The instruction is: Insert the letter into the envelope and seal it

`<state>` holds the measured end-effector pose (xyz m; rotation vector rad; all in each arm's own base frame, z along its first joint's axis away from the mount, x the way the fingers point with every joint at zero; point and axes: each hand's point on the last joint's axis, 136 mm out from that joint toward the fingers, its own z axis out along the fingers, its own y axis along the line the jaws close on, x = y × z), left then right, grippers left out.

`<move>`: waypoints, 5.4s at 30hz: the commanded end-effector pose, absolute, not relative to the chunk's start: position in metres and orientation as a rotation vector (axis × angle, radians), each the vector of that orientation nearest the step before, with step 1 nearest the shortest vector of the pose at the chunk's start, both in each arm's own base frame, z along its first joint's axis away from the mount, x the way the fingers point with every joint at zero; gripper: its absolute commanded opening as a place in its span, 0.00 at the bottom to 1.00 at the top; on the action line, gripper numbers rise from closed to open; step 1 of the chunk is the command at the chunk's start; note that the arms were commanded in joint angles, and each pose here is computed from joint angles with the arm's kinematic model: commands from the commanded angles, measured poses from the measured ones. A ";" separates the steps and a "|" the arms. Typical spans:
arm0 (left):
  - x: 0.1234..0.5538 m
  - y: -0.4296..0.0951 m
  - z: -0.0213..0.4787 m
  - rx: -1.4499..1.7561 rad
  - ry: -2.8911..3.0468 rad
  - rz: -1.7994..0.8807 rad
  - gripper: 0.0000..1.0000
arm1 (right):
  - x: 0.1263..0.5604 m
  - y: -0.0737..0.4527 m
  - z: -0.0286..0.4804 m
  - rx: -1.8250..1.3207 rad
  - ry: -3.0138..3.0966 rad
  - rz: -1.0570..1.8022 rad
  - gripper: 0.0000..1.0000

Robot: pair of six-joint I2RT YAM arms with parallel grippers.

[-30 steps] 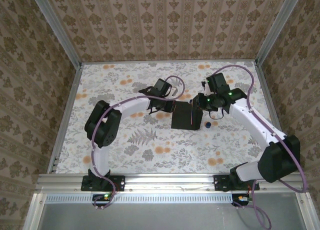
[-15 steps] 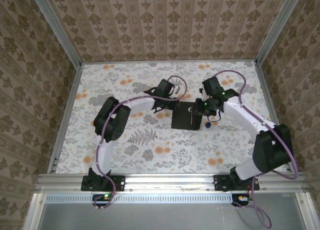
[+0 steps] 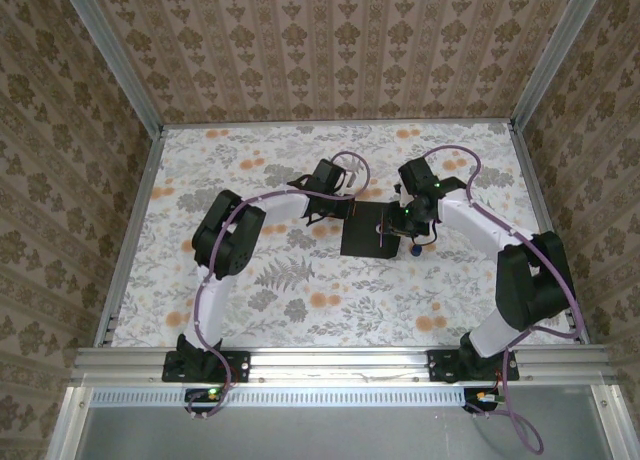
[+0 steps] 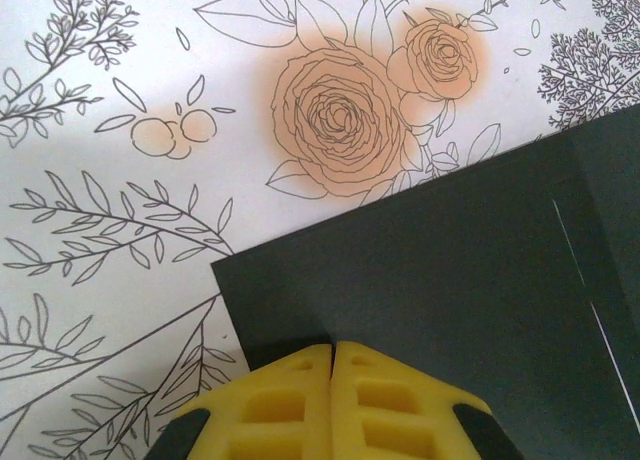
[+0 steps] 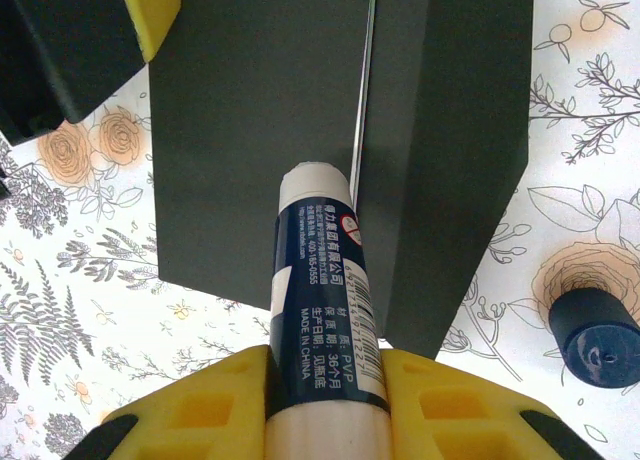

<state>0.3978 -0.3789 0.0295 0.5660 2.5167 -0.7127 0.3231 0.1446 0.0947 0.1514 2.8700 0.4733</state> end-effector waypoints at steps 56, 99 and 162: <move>0.369 -0.365 -0.008 0.310 2.691 -0.702 0.00 | 0.311 0.144 0.084 0.076 3.097 0.398 0.11; 0.362 -0.368 -0.009 0.372 2.694 -0.707 0.00 | 0.348 0.144 0.078 -0.014 3.138 0.272 0.09; 0.359 -0.369 -0.008 0.358 2.705 -0.714 0.00 | 0.331 0.150 0.072 -0.160 3.245 0.228 0.08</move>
